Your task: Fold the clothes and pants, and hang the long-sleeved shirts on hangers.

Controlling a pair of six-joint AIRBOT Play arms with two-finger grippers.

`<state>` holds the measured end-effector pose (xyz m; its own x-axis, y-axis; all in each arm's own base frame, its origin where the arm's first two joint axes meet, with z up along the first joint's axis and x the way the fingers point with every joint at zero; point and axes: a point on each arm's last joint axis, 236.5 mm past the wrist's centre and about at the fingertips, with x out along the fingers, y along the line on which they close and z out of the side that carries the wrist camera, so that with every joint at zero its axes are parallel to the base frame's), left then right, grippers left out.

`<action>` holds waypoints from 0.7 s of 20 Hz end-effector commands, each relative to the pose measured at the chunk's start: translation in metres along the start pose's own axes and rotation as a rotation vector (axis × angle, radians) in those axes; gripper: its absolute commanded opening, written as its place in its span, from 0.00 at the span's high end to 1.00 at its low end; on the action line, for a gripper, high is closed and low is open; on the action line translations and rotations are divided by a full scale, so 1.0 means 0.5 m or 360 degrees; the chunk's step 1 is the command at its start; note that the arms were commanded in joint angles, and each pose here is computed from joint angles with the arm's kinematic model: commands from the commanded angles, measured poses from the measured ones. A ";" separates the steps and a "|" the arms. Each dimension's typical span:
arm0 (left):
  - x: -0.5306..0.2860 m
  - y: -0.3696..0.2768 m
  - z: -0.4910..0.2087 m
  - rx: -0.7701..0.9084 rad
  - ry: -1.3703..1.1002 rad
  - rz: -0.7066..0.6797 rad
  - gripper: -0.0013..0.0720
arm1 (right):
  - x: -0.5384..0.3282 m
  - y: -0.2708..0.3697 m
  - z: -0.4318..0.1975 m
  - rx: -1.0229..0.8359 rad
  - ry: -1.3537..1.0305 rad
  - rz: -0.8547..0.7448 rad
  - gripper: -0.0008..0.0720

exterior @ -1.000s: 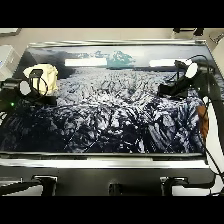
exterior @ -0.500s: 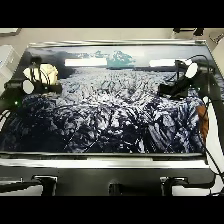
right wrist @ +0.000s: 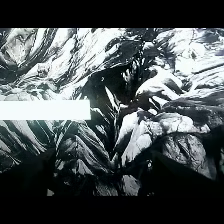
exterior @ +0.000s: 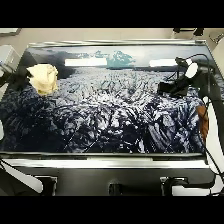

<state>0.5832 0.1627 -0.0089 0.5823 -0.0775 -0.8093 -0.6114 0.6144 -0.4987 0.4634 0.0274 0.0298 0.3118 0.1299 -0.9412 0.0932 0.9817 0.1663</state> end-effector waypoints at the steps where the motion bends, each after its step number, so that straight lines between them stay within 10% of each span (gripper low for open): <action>1: 0.050 0.042 -0.007 -0.0167 0.0146 -0.0289 0.00 | 0.000 0.009 0.001 0.0007 -0.0005 0.0027 0.07; 14: 0.177 -0.035 0.044 -0.0259 -0.0253 -0.0444 0.11 | -0.004 0.038 -0.050 0.0073 0.0169 0.0123 0.07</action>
<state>0.6472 0.1636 -0.0654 0.7804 -0.1163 -0.6144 -0.4986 0.4771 -0.7237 0.4535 0.0448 0.0298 0.2700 0.2037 -0.9411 0.1122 0.9641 0.2408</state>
